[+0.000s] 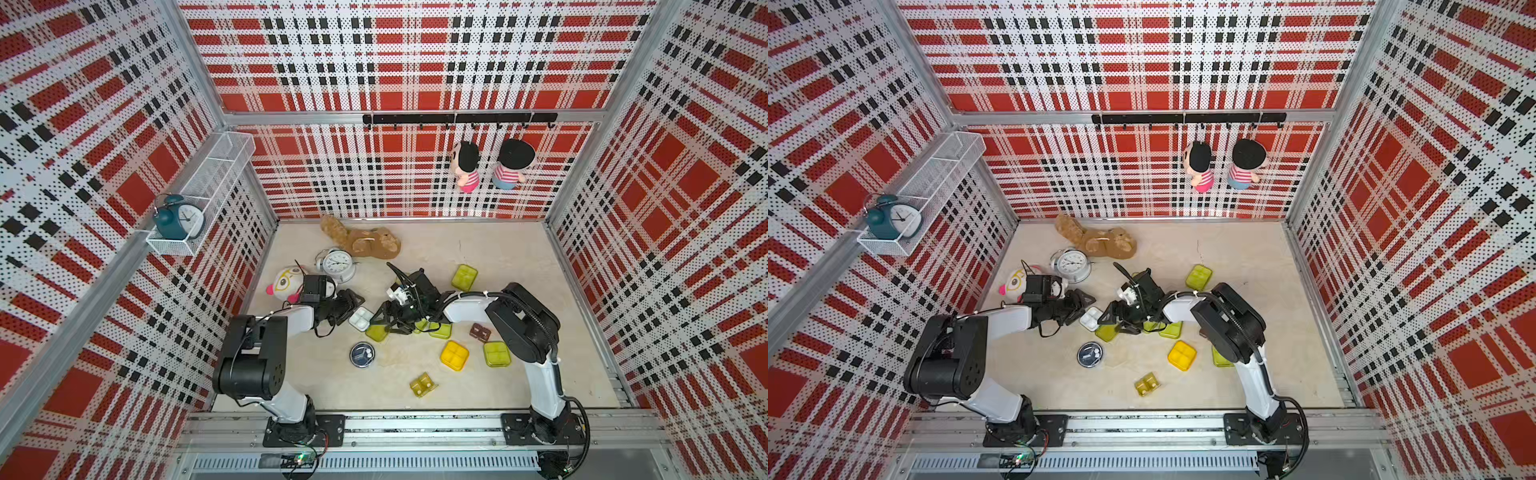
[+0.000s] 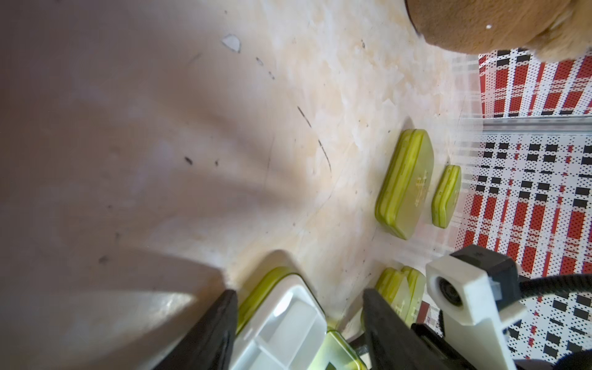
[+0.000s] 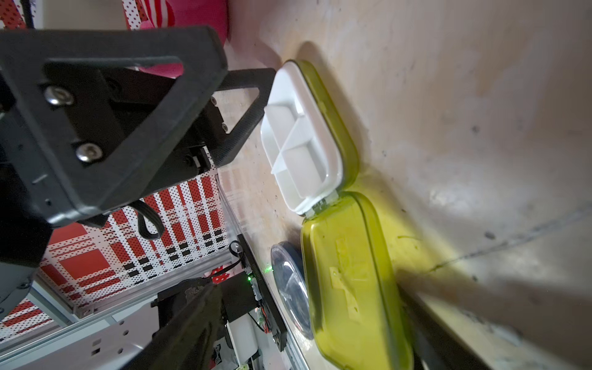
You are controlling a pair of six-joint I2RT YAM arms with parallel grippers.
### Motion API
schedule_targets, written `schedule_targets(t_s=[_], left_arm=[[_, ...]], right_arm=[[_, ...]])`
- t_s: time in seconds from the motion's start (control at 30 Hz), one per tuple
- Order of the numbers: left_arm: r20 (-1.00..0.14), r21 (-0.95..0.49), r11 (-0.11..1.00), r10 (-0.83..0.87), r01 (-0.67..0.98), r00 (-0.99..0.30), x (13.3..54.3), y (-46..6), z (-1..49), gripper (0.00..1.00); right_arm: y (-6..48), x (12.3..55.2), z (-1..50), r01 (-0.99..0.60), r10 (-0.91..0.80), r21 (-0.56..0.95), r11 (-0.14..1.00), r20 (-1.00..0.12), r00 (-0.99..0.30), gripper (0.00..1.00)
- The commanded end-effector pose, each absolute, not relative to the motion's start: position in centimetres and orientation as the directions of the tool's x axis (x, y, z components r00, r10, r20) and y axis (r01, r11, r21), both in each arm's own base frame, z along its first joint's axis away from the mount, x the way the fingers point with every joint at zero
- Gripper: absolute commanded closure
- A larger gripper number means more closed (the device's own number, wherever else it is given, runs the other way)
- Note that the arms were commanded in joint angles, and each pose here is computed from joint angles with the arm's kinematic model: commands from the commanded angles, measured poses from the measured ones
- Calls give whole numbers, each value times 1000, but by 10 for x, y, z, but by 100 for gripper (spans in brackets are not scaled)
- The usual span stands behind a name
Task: Close pillboxes
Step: Adjust the pillbox at the center of the board.
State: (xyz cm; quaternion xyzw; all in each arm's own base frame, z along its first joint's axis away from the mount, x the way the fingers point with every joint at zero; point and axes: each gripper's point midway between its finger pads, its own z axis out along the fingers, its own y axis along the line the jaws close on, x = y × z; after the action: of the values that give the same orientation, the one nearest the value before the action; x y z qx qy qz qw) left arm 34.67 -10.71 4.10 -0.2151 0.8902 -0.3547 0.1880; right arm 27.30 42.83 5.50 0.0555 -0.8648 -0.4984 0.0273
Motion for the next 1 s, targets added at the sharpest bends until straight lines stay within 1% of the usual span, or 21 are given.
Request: schedule_targets(t_s=[0.0,0.57,0.97], left_arm=[[-210,-719,656,-520,-229,-828,347,-108,49,35],[-222,-740,636,-538,-218,-814,348,-110,61,35],[-204,-769,606,-535,-204,-820,343,-126,63,35]], right_arm=[[422,273,57,-41,-94,860,509,9,-995,19],[420,274,74,-65,-97,855,514,-17,-995,18],[415,275,76,-65,-86,829,555,-20,-996,18]])
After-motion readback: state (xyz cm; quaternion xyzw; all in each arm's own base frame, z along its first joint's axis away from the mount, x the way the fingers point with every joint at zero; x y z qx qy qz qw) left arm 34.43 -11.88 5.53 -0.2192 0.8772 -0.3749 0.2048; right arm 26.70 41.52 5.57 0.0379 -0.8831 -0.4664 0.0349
